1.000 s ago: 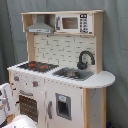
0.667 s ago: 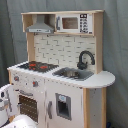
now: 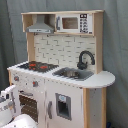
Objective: Play with the kitchen
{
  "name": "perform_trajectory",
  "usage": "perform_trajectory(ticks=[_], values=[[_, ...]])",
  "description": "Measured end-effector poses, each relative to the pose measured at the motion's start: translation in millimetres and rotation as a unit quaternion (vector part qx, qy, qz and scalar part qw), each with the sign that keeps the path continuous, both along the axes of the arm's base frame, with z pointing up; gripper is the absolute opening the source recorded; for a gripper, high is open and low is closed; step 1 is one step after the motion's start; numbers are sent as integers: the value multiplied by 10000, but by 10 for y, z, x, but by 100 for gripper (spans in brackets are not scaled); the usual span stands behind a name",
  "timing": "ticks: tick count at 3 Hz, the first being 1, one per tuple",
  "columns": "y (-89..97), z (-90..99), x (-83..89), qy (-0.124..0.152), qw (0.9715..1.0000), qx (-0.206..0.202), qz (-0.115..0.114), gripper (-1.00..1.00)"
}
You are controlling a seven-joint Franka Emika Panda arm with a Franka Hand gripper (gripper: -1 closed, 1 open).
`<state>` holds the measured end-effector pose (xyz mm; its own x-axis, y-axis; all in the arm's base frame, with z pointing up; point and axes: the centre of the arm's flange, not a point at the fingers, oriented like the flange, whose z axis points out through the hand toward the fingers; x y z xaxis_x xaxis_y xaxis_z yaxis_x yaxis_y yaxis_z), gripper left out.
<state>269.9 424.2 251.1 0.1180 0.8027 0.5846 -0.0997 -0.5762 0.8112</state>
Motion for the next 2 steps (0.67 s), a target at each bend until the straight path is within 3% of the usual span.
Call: perform_trajectory(ticks=[2], values=[[-43, -87, 296, -44, 9990, 435, -47, 100]])
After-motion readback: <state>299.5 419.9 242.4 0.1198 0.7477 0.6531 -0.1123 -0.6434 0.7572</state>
